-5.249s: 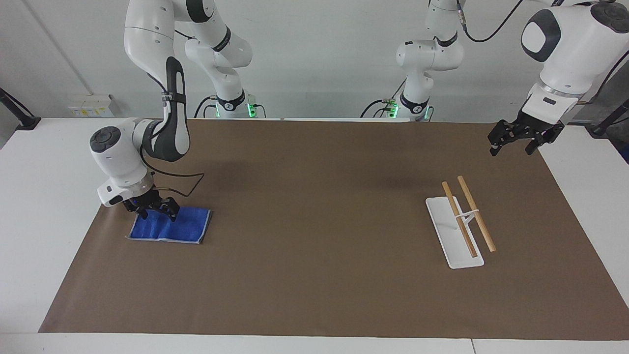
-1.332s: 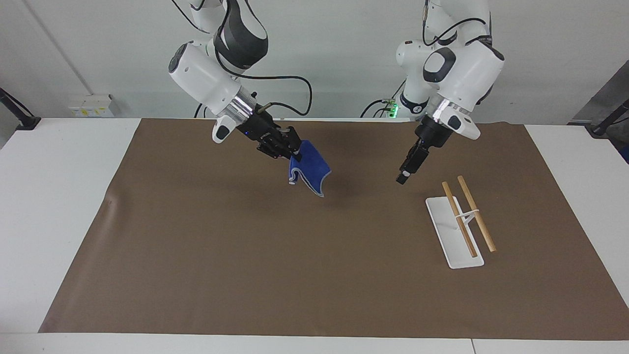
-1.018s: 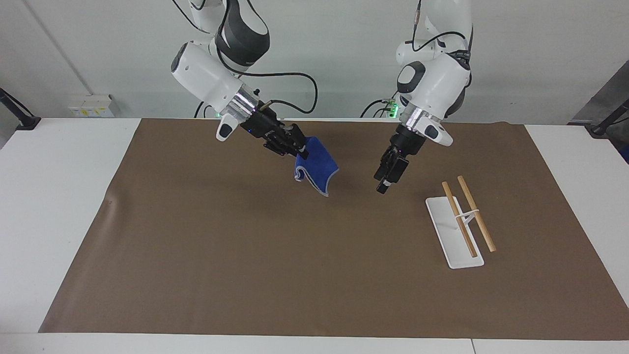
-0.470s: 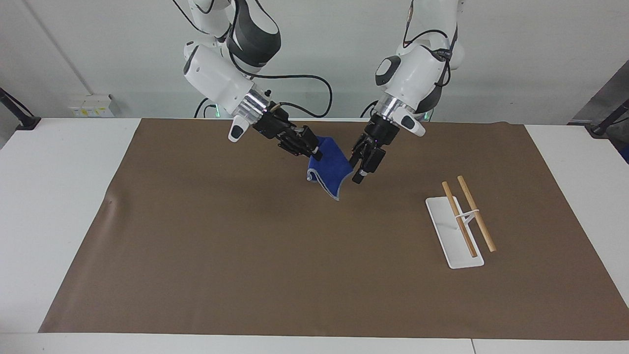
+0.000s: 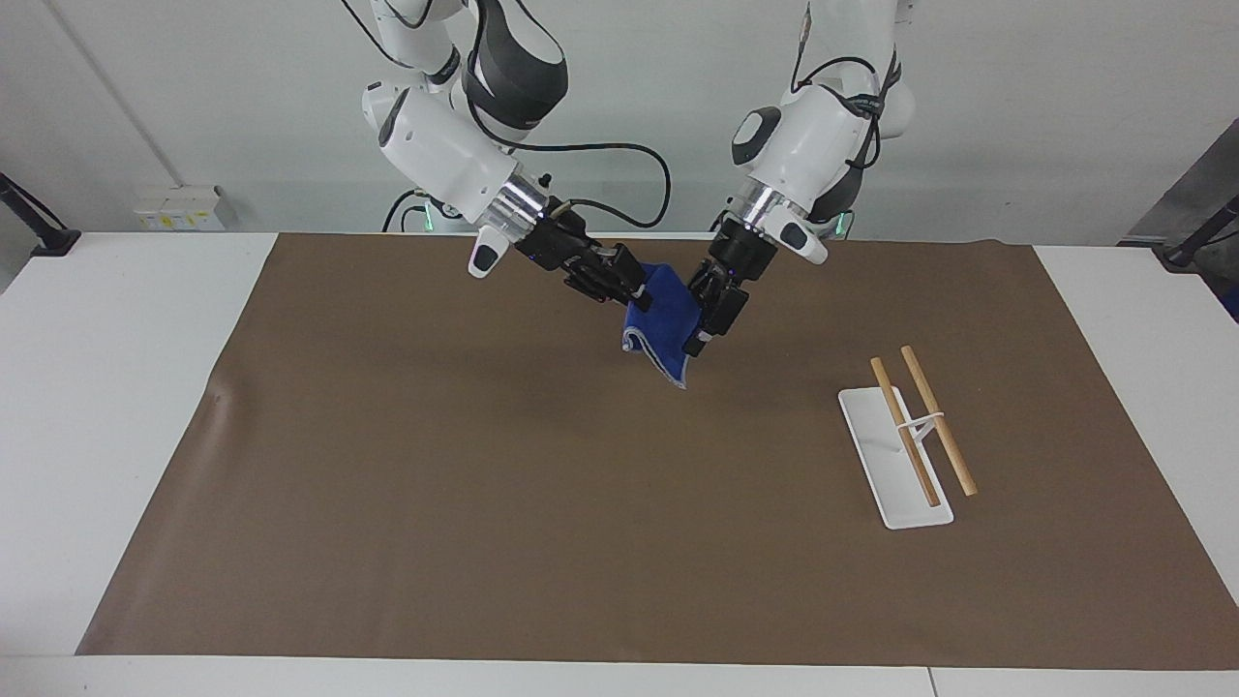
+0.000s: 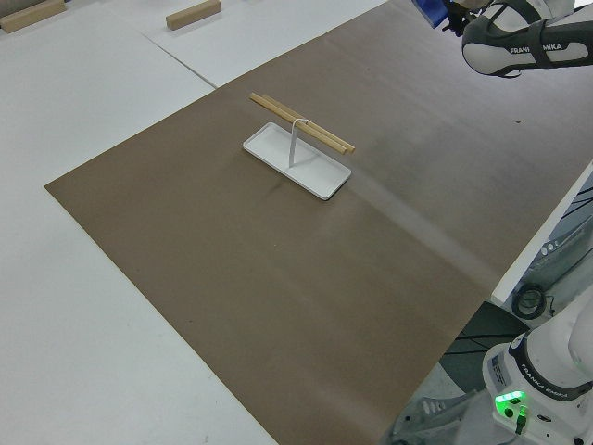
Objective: Right arm passes towel to left arm to hang
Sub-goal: 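Grasp the towel with the left gripper from the right gripper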
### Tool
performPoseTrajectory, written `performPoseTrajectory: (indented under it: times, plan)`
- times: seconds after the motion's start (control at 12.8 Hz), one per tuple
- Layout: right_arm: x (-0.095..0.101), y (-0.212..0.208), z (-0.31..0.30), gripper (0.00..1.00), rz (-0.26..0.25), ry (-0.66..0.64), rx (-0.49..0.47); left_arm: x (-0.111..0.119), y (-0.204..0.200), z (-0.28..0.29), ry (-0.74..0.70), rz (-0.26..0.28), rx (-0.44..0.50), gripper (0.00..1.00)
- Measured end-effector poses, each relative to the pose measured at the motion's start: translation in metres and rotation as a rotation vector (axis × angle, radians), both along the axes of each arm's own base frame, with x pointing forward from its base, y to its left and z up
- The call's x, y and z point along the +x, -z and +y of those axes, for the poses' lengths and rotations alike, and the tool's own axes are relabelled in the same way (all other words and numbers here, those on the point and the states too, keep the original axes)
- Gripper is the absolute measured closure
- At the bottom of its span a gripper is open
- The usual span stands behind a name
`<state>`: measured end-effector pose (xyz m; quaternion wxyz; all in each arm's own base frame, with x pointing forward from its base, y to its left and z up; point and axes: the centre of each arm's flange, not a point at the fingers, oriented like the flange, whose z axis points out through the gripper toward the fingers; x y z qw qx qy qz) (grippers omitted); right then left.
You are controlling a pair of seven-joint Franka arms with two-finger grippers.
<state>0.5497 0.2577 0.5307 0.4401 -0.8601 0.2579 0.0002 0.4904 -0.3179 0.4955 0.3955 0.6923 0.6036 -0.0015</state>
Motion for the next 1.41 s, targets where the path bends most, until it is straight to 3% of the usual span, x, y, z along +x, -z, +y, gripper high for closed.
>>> performPoseTrajectory:
  times: [0.24, 0.63, 0.71, 0.86, 0.94, 1.1, 1.41]
  plan:
    - [0.000, 0.000, 0.000, 0.85, 0.000, 0.000, 0.000, 0.004, -0.001, 0.006, 0.004, -0.018, 0.011, 0.38]
    - [0.001, 0.001, 0.000, 0.85, 0.002, 0.001, 0.000, 0.016, -0.002, 0.026, 0.050, -0.088, 0.072, 0.40]
    - [0.001, 0.001, 0.000, 0.85, 0.002, 0.001, 0.000, 0.016, -0.002, 0.026, 0.053, -0.090, 0.074, 0.46]
    - [0.001, 0.001, 0.000, 0.85, 0.002, 0.001, 0.000, 0.016, -0.001, 0.025, 0.057, -0.091, 0.076, 0.70]
    - [0.001, 0.001, 0.000, 0.85, 0.002, 0.001, 0.000, 0.016, 0.000, 0.025, 0.058, -0.089, 0.077, 0.70]
    - [0.001, 0.001, 0.000, 0.85, 0.002, 0.001, 0.000, 0.016, 0.001, 0.024, 0.066, -0.091, 0.082, 0.95]
    - [0.001, 0.001, -0.001, 0.85, 0.002, 0.002, 0.000, 0.016, 0.004, 0.024, 0.138, -0.133, 0.130, 0.97]
